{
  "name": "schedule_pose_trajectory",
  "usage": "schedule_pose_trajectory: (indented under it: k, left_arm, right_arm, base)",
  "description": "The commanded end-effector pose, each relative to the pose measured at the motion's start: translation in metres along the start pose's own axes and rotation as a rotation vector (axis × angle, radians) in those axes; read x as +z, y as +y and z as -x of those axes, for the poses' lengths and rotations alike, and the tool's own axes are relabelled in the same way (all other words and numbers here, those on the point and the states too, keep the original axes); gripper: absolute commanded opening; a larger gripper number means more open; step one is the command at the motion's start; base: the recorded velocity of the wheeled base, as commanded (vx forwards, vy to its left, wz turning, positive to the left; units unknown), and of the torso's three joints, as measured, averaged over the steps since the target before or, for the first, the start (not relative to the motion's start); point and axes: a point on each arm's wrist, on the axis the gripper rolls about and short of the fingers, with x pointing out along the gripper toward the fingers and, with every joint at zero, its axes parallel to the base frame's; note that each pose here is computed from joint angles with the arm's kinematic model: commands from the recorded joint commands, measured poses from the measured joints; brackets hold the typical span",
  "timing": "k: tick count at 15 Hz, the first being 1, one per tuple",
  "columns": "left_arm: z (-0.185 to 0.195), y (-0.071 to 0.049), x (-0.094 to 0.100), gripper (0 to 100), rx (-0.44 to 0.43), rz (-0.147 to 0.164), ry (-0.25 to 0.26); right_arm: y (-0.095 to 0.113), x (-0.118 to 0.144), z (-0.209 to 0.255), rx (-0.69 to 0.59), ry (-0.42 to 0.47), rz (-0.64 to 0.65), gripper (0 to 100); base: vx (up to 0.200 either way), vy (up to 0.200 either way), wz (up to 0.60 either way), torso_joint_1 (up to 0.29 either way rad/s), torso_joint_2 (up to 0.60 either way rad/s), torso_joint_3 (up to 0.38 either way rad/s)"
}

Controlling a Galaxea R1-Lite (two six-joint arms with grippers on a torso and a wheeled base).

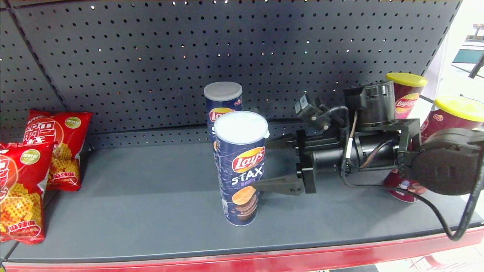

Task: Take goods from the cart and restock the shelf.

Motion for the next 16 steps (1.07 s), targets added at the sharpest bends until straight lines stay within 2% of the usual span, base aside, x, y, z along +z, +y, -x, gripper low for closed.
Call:
schedule_pose_trajectory:
  k: [1,7,16]
  left_arm:
    - [0.0,0.0,0.0,100,0.001,0.0,0.003]
    - [0.0,0.0,0.0,100,0.001,0.0,0.003]
    - [0.0,0.0,0.0,100,0.001,0.0,0.001]
  right_arm:
    - [0.002,0.007,0.027,-0.048,-0.027,0.014,100]
    - [0.01,0.014,0.032,-0.042,-0.043,0.031,100]
    - [0.029,0.022,-0.028,0.125,-0.045,0.069,100]
  base:
    - [0.0,0.0,0.0,0.0,0.0,0.0]
    - [0.0,0.0,0.0,0.0,0.0,0.0]
    - [0.0,0.0,0.0,0.0,0.0,0.0]
